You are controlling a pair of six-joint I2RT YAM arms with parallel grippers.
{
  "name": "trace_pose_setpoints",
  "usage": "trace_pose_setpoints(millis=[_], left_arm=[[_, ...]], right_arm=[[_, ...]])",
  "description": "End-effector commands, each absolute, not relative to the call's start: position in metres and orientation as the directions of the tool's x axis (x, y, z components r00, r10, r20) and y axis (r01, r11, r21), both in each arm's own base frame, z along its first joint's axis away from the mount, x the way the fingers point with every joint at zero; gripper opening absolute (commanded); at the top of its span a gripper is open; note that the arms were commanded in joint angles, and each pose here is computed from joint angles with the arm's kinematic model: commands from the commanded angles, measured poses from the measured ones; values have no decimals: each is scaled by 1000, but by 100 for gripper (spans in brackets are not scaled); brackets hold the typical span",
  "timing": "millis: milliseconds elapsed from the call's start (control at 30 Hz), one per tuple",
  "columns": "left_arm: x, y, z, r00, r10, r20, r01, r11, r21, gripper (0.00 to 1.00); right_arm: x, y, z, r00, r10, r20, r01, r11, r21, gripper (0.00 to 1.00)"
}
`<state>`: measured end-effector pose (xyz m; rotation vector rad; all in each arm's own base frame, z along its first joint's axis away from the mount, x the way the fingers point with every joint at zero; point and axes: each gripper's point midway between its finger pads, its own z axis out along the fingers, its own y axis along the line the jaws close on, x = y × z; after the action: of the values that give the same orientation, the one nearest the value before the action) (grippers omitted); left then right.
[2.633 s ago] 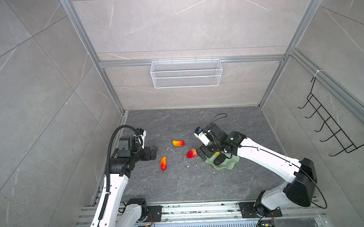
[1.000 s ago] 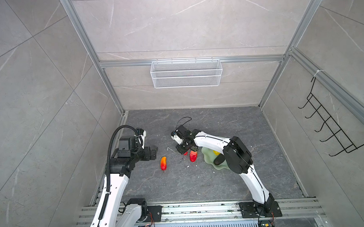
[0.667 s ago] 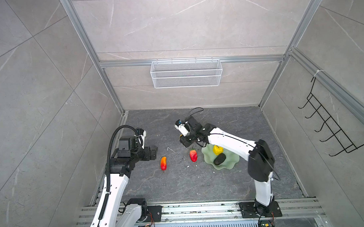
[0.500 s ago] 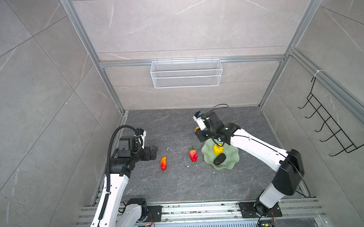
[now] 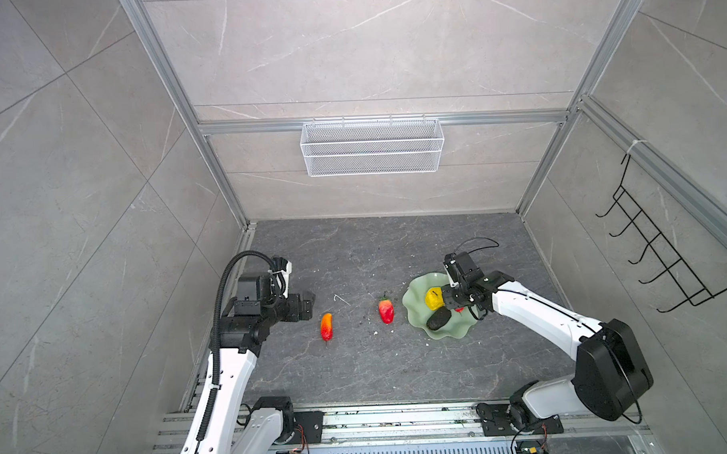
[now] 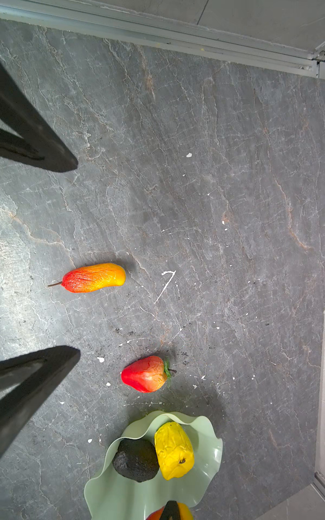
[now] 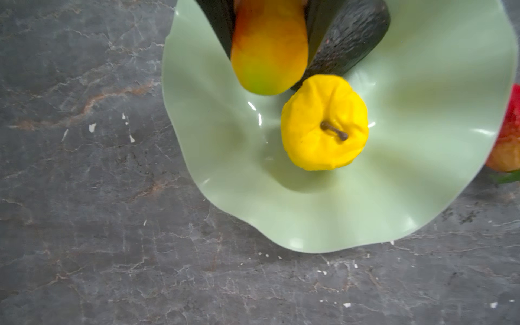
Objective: Arrange fruit in a fruit bowl
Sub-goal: Place the fruit in the fruit bowl.
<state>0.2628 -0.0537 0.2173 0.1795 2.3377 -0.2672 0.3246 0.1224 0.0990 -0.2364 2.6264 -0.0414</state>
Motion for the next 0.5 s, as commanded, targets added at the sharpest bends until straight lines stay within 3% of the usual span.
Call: trace_pose_setpoints(millis=[0, 267, 467], left_arm=[[265, -56, 227, -664, 63, -745, 236, 963, -129, 100], [264, -56, 226, -666, 61, -744, 235, 963, -131, 100], [266, -56, 226, -667, 60, -743, 235, 963, -132, 100]], right_arm=[[333, 122, 85, -869, -153, -471, -142, 988, -58, 16], [347, 114, 67, -886, -132, -445, -124, 991, -47, 29], [347, 114, 88, -870, -162, -465, -153, 987, -56, 45]])
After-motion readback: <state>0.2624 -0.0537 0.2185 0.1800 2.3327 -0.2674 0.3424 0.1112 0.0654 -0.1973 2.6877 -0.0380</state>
